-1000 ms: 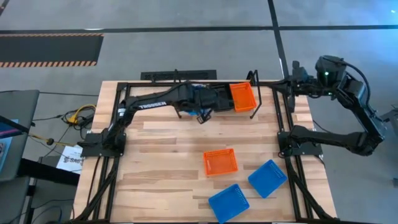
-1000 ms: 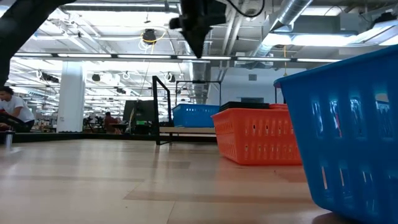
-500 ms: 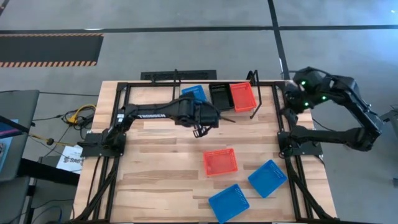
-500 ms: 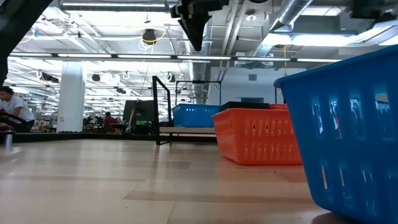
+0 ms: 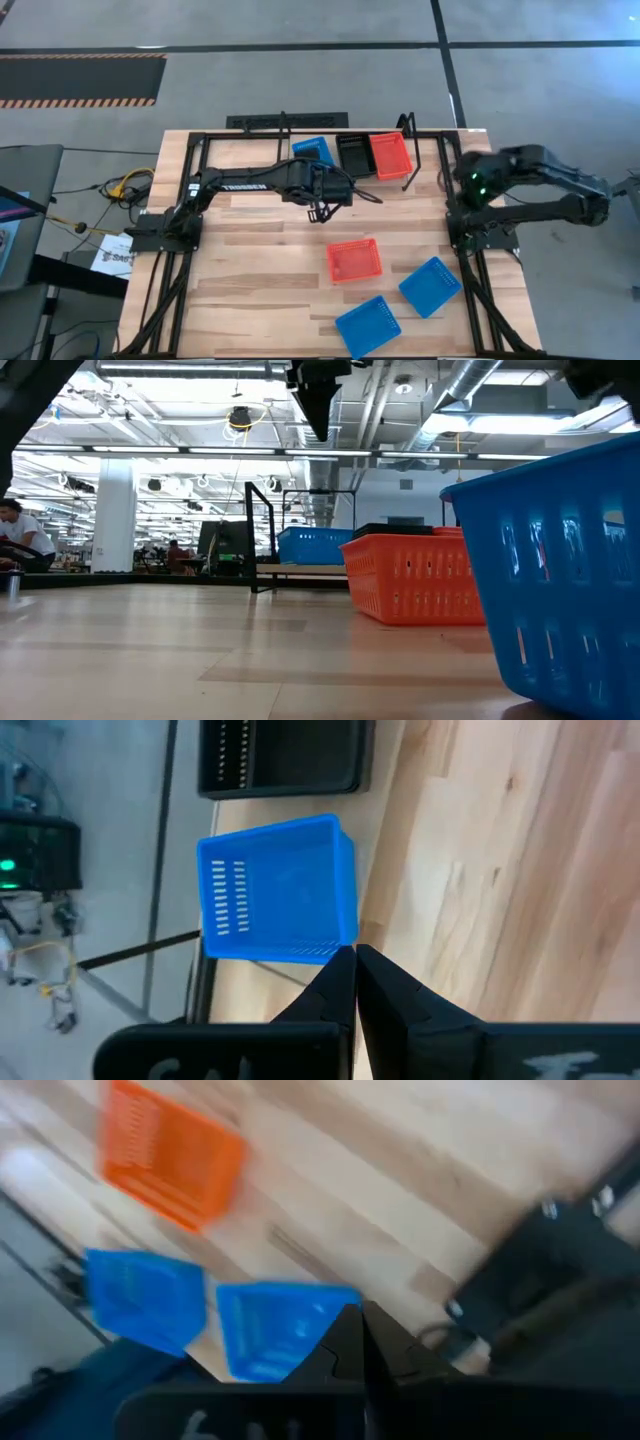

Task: Stack baskets on shelf by color
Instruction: Stack the orange bin on top of the orange bin on the shelf

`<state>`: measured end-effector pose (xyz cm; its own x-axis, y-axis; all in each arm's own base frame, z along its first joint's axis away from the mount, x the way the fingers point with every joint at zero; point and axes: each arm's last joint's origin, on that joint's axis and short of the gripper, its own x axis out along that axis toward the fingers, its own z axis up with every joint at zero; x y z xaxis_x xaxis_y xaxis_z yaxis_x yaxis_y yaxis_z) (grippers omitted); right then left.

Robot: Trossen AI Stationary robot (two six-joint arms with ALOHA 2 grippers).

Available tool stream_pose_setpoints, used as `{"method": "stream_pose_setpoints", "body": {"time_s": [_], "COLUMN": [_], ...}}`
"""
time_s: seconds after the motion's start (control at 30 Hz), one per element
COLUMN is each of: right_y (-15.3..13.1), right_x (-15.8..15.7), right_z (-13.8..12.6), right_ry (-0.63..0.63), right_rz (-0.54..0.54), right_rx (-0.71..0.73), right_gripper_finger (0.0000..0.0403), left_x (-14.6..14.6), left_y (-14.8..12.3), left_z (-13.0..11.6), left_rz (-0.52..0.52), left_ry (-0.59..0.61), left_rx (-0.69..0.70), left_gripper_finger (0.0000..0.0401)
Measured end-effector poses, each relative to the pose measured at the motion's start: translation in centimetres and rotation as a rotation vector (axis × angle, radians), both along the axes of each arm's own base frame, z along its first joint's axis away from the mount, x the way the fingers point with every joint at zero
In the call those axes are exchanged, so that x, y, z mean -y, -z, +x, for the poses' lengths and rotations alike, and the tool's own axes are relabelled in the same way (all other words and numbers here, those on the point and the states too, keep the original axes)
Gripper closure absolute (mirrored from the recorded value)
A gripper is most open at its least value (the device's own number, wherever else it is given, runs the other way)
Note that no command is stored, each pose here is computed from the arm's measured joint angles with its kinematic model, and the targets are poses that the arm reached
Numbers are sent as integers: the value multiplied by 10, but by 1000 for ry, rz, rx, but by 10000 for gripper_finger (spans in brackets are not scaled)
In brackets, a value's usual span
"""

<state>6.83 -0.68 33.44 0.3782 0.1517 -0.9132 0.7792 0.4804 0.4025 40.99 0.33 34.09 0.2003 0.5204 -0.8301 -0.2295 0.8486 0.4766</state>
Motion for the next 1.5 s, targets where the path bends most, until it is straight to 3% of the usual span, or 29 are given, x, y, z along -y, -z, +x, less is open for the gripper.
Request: {"method": "stream_pose_setpoints", "body": {"time_s": [0.23, 0.53, 0.8, 0.97, 1.07, 1.2, 1.5], "right_y": [44, 61, 61, 62, 66, 75, 81], "right_x": [-14, -39, -62, -68, -67, -64, -52], "right_z": [10, 32, 54, 71, 83, 104, 159], "right_ry": [-141, -321, -450, -518, -525, -572, -695], "right_rz": [74, 84, 14, -139, -252, -324, -456], "right_rx": [-134, -4, 125, 232, 239, 234, 244], "right_gripper_finger": [398, 376, 370, 370, 360, 335, 274], "left_x": [2, 2, 1, 5, 10, 17, 41], "left_y": [-2, -2, -2, -2, -2, -2, -4], "left_z": [9, 11, 11, 14, 15, 15, 0], "left_rz": [-61, -99, -169, -245, -257, -260, -170], "left_ry": [-19, -140, -311, -279, -262, -247, -209], "left_rx": [118, 210, 311, 321, 322, 319, 234], "left_gripper_finger": [401, 401, 401, 401, 401, 401, 401]}}
